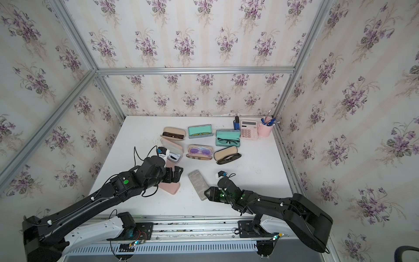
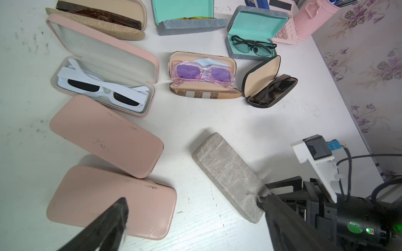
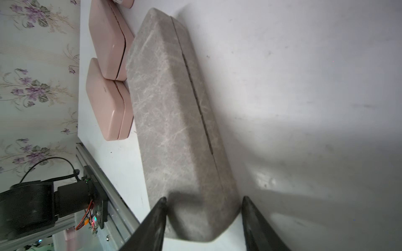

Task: Close the glasses case
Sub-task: Move the glasses case to the center of the board.

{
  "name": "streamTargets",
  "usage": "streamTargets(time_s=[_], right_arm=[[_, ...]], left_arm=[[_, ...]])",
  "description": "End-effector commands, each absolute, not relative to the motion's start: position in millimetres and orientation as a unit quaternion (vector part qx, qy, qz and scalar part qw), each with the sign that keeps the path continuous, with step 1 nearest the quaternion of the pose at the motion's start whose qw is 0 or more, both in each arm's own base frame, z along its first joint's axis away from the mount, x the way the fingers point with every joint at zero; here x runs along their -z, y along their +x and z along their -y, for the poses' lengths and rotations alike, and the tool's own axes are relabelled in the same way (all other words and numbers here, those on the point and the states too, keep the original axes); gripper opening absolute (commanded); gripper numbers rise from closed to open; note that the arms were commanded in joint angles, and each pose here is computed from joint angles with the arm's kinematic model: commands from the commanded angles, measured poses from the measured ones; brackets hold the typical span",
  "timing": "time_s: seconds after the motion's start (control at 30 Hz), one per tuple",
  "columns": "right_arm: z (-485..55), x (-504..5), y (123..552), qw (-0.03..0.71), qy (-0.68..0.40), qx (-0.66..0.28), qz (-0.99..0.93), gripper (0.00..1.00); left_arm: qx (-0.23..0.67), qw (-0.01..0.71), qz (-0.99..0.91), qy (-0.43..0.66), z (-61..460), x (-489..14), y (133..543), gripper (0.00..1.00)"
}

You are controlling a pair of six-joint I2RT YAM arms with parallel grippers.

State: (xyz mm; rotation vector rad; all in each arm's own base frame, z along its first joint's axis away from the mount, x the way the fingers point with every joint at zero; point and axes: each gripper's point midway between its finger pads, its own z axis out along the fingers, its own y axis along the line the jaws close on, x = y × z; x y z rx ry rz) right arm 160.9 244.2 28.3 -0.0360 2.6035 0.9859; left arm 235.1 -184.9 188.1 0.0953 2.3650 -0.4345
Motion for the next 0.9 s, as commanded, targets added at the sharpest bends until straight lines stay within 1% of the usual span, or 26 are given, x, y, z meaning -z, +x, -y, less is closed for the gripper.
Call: streamTargets(time_s=[0.0, 0.23, 0.57, 0.7, 0.87], right_arm=[[-221, -9, 164, 0.175, -0.042, -0.269, -0.946, 0.52], [-223, -12, 183, 0.168, -0.108, -0.219, -0.955, 0.51], [-240, -10, 201, 0.159, -0.206, -0.177, -0.949, 0.49], [-248, -15, 198, 0.149, -0.235, -0.19, -0.941, 0.47], [-258, -24, 191, 0.151, -0.254, -0.227, -0.928, 0.46]], left_arm=[[0.155, 0.363, -0.918, 0.022, 173, -186, 233, 1.0], [0.153, 0.358, -0.921, 0.013, 164, -176, 226, 1.0], [0.153, 0.348, -0.925, 0.007, 160, -166, 220, 1.0], [0.158, 0.343, -0.926, 0.005, 161, -161, 218, 1.0], [0.161, 0.336, -0.928, 0.009, 168, -158, 220, 1.0]])
